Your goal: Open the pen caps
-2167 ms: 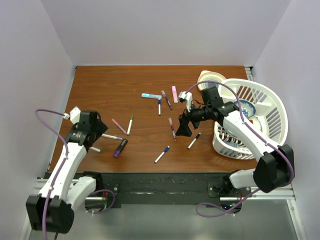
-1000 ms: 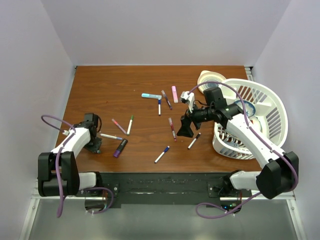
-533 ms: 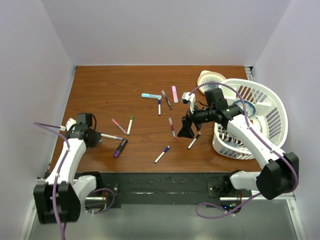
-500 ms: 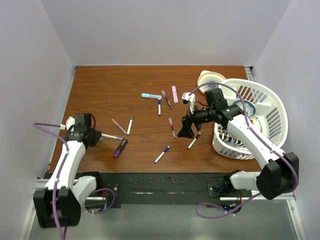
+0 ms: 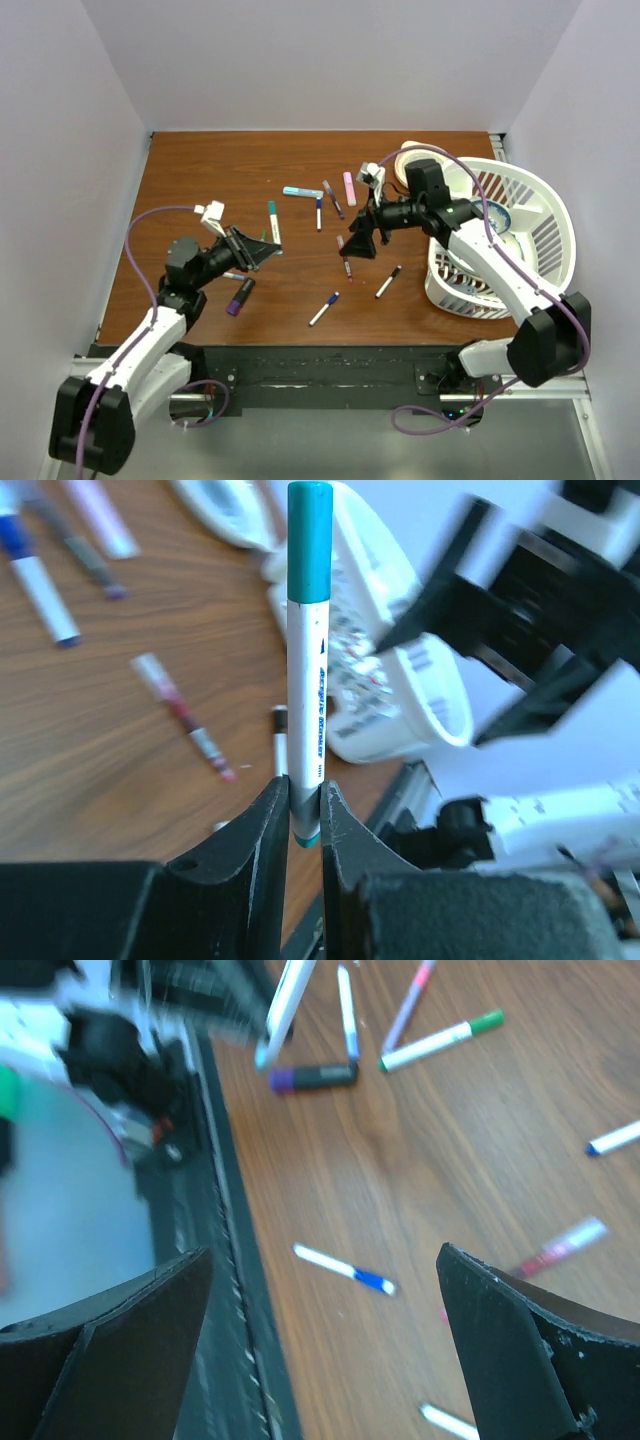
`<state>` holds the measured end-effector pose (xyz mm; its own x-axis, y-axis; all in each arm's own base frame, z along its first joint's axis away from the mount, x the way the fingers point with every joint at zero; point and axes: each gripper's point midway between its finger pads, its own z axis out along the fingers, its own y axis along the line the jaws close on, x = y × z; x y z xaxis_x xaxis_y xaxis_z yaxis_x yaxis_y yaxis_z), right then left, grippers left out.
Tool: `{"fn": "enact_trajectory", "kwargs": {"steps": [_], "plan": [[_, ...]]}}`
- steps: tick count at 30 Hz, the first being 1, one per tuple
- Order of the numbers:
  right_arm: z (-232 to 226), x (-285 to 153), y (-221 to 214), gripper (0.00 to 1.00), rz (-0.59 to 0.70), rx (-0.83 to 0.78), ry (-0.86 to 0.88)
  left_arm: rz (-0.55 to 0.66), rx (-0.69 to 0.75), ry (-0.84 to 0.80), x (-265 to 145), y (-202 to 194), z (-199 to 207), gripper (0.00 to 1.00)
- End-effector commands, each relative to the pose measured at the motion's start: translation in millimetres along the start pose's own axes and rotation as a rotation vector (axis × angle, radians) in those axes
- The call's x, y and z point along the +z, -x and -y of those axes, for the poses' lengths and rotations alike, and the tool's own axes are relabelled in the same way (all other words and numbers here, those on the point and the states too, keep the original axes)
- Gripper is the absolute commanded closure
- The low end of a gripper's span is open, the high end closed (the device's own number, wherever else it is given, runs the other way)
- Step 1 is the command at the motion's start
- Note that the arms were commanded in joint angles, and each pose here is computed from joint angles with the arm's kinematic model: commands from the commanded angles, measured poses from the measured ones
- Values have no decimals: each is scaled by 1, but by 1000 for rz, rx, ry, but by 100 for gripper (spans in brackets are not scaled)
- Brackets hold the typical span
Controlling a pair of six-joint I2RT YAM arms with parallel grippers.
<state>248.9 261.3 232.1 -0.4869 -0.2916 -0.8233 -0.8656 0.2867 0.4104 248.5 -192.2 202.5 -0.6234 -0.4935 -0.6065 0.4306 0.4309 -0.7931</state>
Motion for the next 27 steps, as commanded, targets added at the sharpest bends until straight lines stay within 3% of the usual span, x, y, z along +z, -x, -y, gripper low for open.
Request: {"fn": "enact_trajectory", "kwargs": {"steps": [1, 7, 16, 27], "plan": [[-10, 27, 36, 1, 122, 168, 64, 113, 103, -250, 8, 17, 58, 100], [-16, 43, 44, 2, 130, 323, 168, 188, 6, -259, 13, 9, 61, 100], [-19, 51, 51, 13, 168, 329, 177, 139, -42, -286, 36, -20, 79, 100], [-24, 58, 34, 46, 162, 372, 186, 136, -52, -260, 59, -30, 86, 100]]}}
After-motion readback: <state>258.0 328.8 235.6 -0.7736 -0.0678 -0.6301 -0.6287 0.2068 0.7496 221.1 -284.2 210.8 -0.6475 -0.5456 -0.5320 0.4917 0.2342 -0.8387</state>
